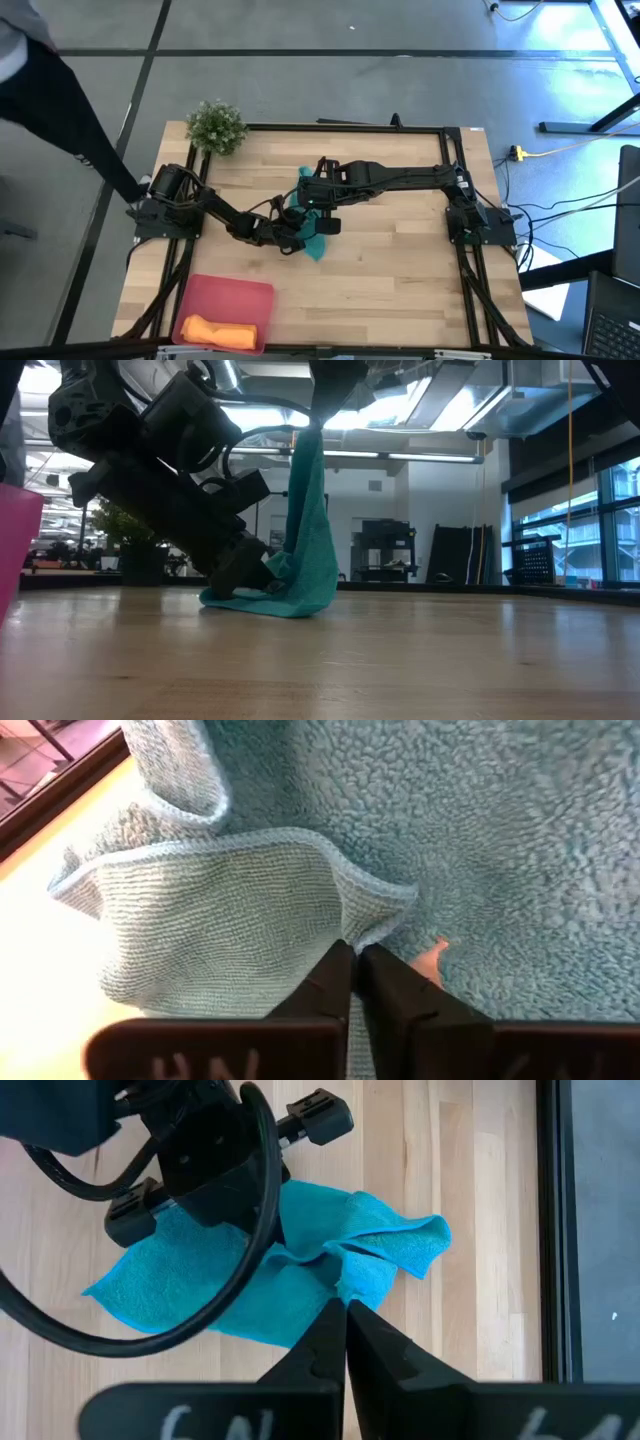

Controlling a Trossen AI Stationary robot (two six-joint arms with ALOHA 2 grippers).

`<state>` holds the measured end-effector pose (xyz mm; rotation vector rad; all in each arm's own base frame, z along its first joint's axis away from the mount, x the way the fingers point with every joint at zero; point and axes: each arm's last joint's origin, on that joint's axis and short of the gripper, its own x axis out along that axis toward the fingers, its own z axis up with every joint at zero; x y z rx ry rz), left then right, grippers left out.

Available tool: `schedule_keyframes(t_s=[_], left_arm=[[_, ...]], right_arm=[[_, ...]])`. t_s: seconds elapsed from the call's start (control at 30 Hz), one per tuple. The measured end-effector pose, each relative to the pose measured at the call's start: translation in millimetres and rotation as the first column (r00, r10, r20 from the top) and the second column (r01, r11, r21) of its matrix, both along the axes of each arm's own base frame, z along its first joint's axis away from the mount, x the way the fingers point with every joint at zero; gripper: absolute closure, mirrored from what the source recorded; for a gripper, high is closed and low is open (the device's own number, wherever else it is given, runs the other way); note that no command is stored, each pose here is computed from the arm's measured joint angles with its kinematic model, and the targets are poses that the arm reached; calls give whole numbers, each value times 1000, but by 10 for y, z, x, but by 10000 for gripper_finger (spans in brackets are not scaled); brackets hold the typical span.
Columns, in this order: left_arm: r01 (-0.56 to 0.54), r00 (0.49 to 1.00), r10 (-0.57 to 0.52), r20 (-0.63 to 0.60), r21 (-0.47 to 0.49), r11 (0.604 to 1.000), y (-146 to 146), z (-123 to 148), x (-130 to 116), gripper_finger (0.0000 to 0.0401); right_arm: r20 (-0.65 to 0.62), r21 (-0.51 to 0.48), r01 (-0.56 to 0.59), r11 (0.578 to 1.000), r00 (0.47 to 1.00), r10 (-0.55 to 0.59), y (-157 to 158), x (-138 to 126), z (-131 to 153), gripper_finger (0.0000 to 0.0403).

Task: Roll microfiber towels into tight, uniform cylinder then place into a basket
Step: Fold the blue microfiber cloth

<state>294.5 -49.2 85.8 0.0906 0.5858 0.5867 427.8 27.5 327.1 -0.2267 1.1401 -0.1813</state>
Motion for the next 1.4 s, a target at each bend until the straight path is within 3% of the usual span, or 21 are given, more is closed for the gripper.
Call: schedule_keyframes(t_s=[0.4,0.87,1.1,1.3,1.4], left_arm=[[74,997,-75,-26,-26,997,-114,302,-126,401],[-66,993,54,-104,-114,991,21,842,-632,401],[-157,973,127,-192,-153,976,27,872,-878,401],[-169,968,127,-217,-187,968,-30,825,-907,401],[-176,965,132,-227,-189,966,-57,777,-902,401]], right_arm=[[-82,-66,25,997,996,-31,-25,-79,-27,393],[-200,-165,165,972,960,-197,-214,-238,-55,393],[-212,-186,247,951,935,-284,-363,-279,-57,393],[-197,-179,294,939,924,-327,-464,-277,-56,393],[-186,-129,292,948,932,-313,-471,-250,-59,393]])
